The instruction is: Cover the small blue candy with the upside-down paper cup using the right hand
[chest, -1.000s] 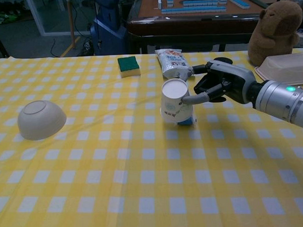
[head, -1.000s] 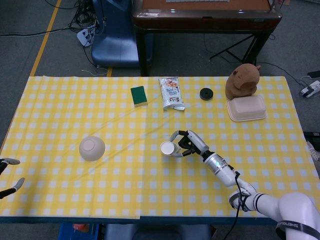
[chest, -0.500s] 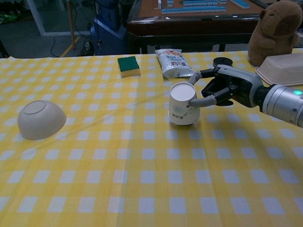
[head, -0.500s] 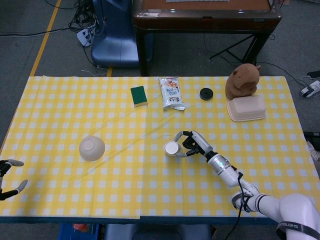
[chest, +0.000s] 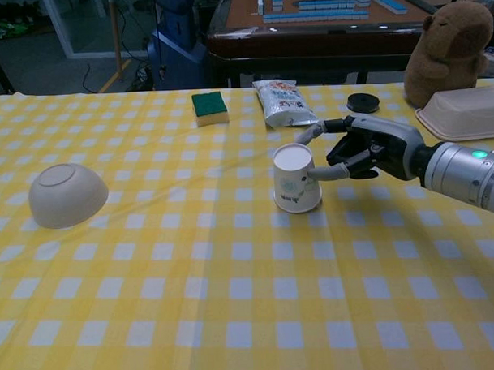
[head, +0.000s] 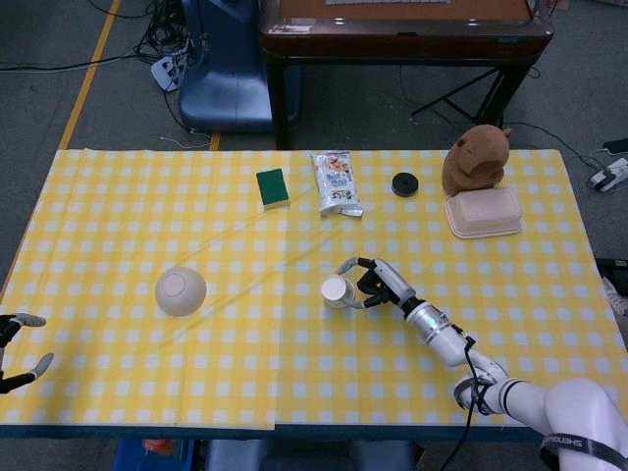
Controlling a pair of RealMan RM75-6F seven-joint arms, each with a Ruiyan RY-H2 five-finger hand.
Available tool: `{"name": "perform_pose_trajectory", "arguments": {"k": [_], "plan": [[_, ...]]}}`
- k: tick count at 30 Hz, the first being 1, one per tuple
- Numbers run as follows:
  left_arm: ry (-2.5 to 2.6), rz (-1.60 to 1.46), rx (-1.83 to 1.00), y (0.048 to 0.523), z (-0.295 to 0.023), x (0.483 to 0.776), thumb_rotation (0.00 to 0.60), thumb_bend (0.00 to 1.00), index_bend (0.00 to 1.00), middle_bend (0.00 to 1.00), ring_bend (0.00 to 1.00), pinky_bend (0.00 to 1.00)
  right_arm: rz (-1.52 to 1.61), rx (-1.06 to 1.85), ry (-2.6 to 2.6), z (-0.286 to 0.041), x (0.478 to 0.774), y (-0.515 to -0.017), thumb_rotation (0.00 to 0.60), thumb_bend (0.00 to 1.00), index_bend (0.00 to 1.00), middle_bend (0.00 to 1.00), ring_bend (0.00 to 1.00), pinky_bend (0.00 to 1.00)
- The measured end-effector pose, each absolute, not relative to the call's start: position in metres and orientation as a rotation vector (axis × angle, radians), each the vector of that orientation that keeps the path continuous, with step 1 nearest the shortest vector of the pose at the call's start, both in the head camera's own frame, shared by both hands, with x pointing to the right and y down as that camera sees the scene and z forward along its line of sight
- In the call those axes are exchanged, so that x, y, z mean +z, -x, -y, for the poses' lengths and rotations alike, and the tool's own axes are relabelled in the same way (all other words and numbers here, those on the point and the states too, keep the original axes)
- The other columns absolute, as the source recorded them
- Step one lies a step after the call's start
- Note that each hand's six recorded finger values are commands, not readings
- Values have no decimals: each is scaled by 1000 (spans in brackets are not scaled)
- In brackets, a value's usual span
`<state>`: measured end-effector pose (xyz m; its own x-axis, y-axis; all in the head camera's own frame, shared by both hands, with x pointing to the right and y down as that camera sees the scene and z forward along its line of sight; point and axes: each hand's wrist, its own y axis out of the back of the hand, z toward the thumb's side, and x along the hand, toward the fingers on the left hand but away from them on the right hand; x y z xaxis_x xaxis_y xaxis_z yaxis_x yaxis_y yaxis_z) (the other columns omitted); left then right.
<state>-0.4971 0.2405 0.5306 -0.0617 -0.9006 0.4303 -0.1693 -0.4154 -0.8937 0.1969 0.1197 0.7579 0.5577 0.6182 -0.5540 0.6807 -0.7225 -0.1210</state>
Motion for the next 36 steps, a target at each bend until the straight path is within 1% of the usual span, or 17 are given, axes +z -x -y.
{"name": "perform_pose_trajectory", "arguments": {"k": [2,4,10,12,15,16,18,22,24,27,28,29,30,31,32,34,36], "plan": [[1603,-1157,-1532,497,-240,531,600,255,455,380,301,421,-1118,-878,-2680,-120,756,-197,600,19,161,1000,993,967],[1603,-1155,-1533,497,-240,531,600,255,455,380,301,421,-1112,-865,-2687,-121,753,-198,600,0,117,1000,993,968],[1603,-1152,-1531,496,-241,531,600,255,455,380,301,421,-1117,-817,-2749,-122,734,-202,600,3,112,1000,993,968],[1602,-1150,-1534,496,-241,531,600,255,455,380,301,421,-1128,-828,-2787,-123,728,-206,600,46,173,1000,991,968],[1602,-1146,-1535,496,-241,532,600,254,455,380,301,421,-1153,-881,-2869,-123,720,-211,600,164,342,991,973,967],[1601,-1144,-1535,496,-241,532,600,255,455,380,301,421,-1164,-907,-2901,-123,717,-213,600,185,387,978,961,967],[1601,-1138,-1538,495,-241,533,600,255,455,380,301,421,-1189,-986,-2989,-124,710,-219,600,195,414,951,938,966],[1603,-1120,-1543,493,-242,535,600,255,455,380,301,421,-1231,-1215,-3182,-128,693,-232,600,198,418,872,881,944],[1607,-1113,-1539,491,-242,536,600,255,456,380,301,421,-1258,-1374,-3277,-131,682,-242,600,198,420,834,858,928],[1607,-1113,-1521,489,-242,536,600,255,464,380,303,421,-1337,-1611,-3358,-139,661,-261,600,197,422,745,766,865],[1608,-1115,-1510,487,-242,536,600,255,473,381,305,422,-1376,-1679,-3365,-141,654,-268,600,193,422,708,717,819],[1609,-1117,-1498,486,-241,535,600,255,481,384,307,423,-1434,-1772,-3362,-145,643,-280,600,187,423,662,653,748],[1607,-1120,-1482,484,-241,535,600,255,488,389,310,424,-1480,-1843,-3350,-149,635,-289,600,184,423,635,615,701],[1605,-1119,-1470,482,-241,535,600,255,494,396,311,424,-1523,-1915,-3330,-152,627,-298,600,181,423,590,554,622],[1604,-1115,-1461,481,-242,535,600,255,497,402,312,424,-1573,-2010,-3292,-158,618,-310,600,181,423,558,512,564],[1610,-1098,-1448,476,-244,536,600,255,500,411,314,424,-1631,-2123,-3221,-167,606,-326,600,181,423,520,467,496],[1616,-1076,-1446,473,-245,538,600,255,500,413,315,424,-1691,-2203,-3137,-176,596,-342,600,181,423,509,454,471]]}}
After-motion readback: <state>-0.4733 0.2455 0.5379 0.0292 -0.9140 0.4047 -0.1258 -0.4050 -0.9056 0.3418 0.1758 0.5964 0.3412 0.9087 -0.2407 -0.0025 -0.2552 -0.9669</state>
